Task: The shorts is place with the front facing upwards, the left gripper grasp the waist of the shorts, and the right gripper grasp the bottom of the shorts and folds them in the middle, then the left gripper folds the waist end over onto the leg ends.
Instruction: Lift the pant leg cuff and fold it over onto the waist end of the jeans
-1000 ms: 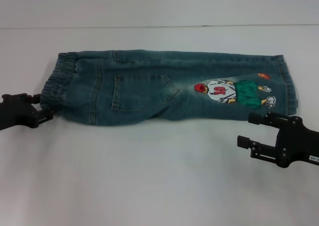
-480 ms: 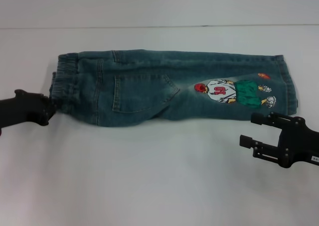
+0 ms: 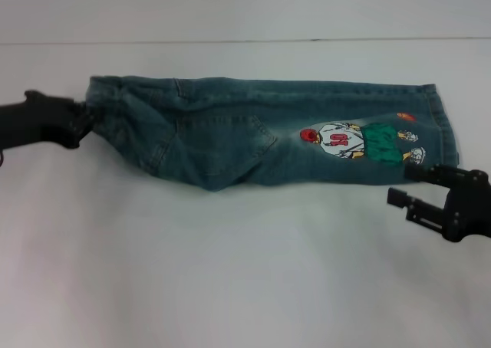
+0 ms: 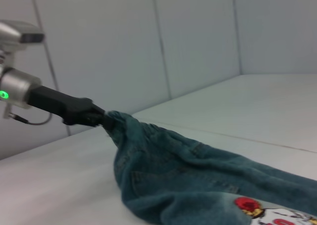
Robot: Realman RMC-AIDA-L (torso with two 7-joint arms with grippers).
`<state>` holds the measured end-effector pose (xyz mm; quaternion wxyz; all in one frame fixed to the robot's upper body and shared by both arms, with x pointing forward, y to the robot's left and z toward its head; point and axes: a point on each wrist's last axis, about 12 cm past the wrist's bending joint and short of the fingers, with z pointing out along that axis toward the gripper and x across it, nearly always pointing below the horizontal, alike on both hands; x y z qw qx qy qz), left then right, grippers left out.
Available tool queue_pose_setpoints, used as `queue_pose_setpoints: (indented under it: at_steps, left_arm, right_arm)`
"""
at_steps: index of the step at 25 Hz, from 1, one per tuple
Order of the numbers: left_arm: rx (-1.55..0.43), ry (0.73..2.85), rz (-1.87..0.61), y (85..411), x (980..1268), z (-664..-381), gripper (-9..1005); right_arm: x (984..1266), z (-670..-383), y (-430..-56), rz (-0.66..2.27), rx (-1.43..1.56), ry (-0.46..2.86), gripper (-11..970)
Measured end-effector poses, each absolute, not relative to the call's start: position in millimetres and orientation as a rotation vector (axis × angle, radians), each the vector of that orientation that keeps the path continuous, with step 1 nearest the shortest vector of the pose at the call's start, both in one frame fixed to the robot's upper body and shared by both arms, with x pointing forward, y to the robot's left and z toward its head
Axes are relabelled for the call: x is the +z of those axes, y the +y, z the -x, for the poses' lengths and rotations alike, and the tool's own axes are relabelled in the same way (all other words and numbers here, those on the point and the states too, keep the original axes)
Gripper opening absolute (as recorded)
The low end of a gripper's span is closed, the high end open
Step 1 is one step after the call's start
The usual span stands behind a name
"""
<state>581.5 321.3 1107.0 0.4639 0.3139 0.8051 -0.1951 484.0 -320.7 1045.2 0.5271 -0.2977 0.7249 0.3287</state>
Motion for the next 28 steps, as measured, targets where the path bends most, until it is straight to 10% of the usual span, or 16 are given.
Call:
queue_pose_setpoints:
  at_steps: [10,12,18,28]
  left_arm:
    - [-0.558,1.942,-0.828,287.4,1150.6,-605.3,43]
    - [-0.582,1.929,-0.833,280.6,1158.9,-609.3,42]
    - [-0.669,1.876,-0.879,249.2,1187.1,-616.9,42]
    - [-0.746,1.835,-0.936,188.9,1228.3,-629.6,40]
  right_arm:
    - [1049.9,-492.4,-334.0,0.577,0.661,1.676,488]
    - [1049.1,-498.7,-333.1,0.534,0.618,1.654,272]
    - [1036.6,-526.8,-305.8,0.501,0.502,1.63,36]
    - [1010.6,-546.5,-230.4,0.608,0.47,1.705,-1]
